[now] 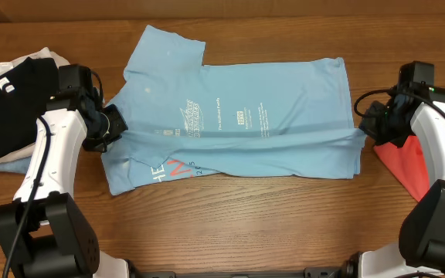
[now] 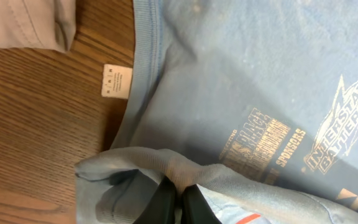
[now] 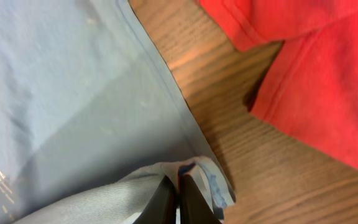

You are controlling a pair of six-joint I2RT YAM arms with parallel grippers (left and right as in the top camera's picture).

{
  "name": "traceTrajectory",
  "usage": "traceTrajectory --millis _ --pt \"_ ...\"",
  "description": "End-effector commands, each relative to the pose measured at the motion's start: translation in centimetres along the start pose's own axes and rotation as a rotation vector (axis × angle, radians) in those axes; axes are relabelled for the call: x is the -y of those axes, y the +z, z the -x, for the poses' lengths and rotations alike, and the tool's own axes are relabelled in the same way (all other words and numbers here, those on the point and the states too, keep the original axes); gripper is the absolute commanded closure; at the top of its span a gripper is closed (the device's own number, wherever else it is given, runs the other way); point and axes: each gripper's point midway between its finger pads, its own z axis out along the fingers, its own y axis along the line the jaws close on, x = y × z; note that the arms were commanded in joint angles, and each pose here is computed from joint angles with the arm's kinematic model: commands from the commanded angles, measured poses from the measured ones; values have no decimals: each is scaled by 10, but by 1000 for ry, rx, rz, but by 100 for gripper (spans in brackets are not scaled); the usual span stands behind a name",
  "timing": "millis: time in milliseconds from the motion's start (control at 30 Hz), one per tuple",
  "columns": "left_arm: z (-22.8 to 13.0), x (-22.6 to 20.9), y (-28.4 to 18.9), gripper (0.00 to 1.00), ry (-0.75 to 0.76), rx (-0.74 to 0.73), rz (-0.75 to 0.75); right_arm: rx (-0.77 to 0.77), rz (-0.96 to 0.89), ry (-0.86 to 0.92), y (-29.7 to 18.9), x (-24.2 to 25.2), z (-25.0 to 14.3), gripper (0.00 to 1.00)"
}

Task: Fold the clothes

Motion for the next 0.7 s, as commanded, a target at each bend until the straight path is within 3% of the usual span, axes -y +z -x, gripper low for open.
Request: traceTrajectory --millis 0,100,267,667 --pt "-2 2 3 91 21 -11 -9 13 5 -16 2 -5 2 96" --pt "-2 2 3 76 21 -11 -9 29 12 -24 2 -9 5 94" --pt "-5 1 3 62 19 -26 -6 44 20 -35 2 -14 8 85" --pt "-25 -2 2 64 10 -110 0 35 16 -35 2 -13 5 84"
